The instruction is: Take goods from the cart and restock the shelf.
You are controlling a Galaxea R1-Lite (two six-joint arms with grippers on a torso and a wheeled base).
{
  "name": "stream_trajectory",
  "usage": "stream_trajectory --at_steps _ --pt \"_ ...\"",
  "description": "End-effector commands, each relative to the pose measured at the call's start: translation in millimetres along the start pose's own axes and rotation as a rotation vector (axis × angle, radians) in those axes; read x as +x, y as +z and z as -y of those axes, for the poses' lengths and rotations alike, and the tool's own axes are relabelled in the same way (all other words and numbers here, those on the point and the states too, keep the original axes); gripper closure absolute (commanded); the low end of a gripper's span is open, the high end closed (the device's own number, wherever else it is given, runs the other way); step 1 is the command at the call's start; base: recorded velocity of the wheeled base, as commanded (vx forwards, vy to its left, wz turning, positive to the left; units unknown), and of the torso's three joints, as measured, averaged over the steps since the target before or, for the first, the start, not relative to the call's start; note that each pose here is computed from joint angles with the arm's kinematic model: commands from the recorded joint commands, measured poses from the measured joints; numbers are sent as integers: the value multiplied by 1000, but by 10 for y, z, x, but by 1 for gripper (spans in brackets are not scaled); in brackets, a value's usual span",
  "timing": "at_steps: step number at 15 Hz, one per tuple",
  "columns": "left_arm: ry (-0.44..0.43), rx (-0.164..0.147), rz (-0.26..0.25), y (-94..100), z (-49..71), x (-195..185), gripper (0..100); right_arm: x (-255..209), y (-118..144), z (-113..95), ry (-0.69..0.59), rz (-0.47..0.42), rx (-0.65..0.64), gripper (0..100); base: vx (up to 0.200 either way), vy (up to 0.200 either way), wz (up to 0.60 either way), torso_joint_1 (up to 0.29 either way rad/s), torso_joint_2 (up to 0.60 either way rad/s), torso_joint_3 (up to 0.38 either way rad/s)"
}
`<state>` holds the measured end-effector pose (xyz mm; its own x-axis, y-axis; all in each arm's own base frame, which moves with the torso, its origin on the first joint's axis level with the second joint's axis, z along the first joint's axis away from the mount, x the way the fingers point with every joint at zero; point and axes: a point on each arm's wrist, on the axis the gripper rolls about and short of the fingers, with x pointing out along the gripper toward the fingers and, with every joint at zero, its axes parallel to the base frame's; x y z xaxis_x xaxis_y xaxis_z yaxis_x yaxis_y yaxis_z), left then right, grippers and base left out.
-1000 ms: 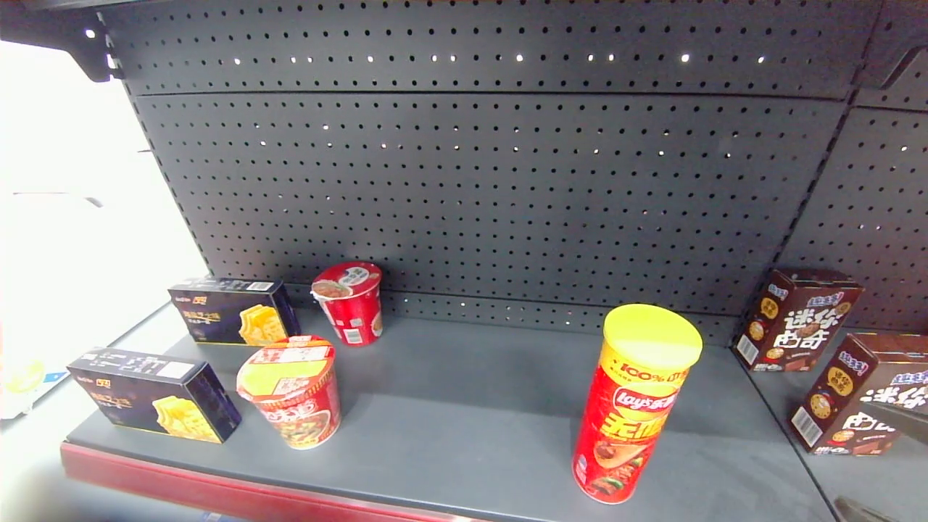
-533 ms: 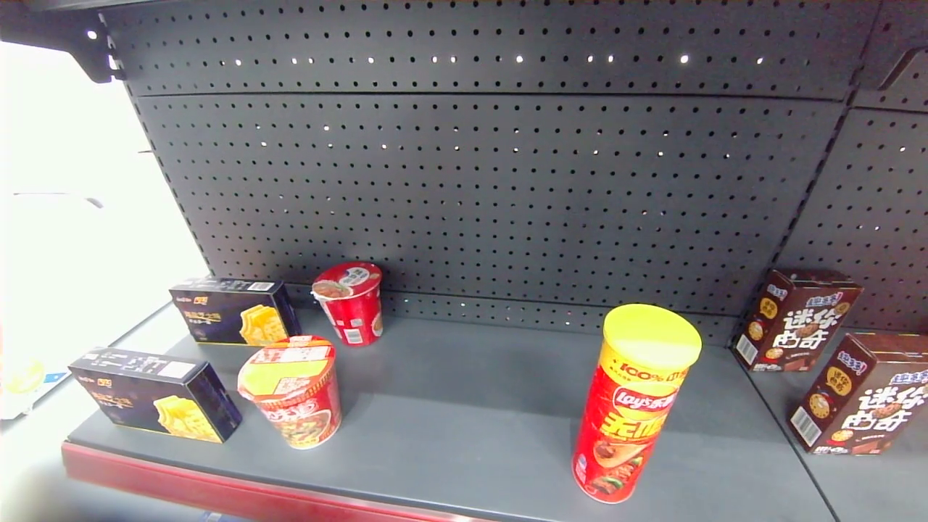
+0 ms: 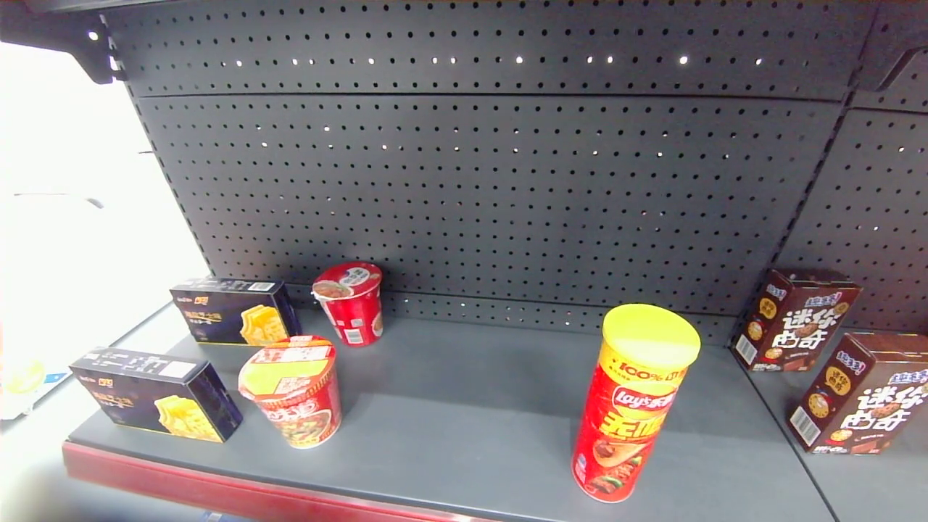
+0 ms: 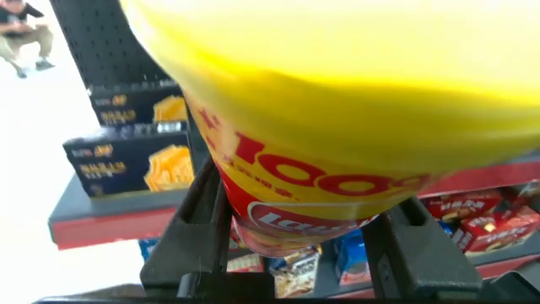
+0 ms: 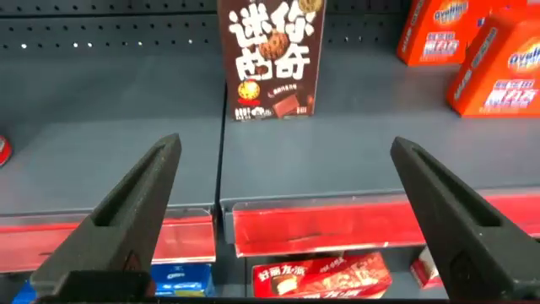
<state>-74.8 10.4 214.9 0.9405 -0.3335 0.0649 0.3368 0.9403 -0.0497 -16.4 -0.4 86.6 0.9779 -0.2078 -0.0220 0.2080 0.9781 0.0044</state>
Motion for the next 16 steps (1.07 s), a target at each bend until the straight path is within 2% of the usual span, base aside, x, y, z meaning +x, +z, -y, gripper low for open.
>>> stream_trajectory --at_steps 1,2,3,5,6,7,9,10,11,13,14,15,16 --pt "-13 34 -17 175 -2 85 100 6 -34 0 -4 -8 6 0 0 0 0 0 0 0" --pt "-41 45 -24 250 -4 133 100 6 -34 0 -4 -8 0 0 0 0 0 0 0 0" --pt "-109 44 -39 441 -8 271 100 6 -36 -2 5 -10 2 0 0 0 0 0 0 0" --pt "-225 48 -9 719 -9 545 100 6 -41 -3 11 -15 6 0 0 0 0 0 0 0" --pt "-225 48 -9 719 -9 545 100 6 -41 -3 11 -15 6 0 0 0 0 0 0 0" --pt "-363 47 -16 865 -10 860 100 6 -41 -4 14 -15 11 0 0 0 0 0 0 0" --pt "-428 17 -99 829 -33 1143 100 6 -41 -3 11 -15 32 0 0 0 0 0 0 0" --pt "-428 17 -99 829 -33 1143 100 6 -41 -3 11 -15 32 0 0 0 0 0 0 0" --pt "-531 -25 -166 735 -34 1483 100 6 -41 -2 7 -15 33 0 0 0 0 0 0 0" --pt "-558 -34 -164 626 -45 1816 100 6 -41 -5 19 -15 32 0 0 0 0 0 0 0" --pt "-587 -33 -163 515 -25 2136 100 6 -55 -11 46 -29 30 0 0 0 0 0 0 0" --pt "-597 -36 -172 444 -17 2325 100 2 -101 -12 52 -77 16 0 0 0 0 0 0 0" --pt "-600 -36 -178 412 -14 2413 100 0 -101 -12 55 -78 6 0 0 0 0 0 0 0"
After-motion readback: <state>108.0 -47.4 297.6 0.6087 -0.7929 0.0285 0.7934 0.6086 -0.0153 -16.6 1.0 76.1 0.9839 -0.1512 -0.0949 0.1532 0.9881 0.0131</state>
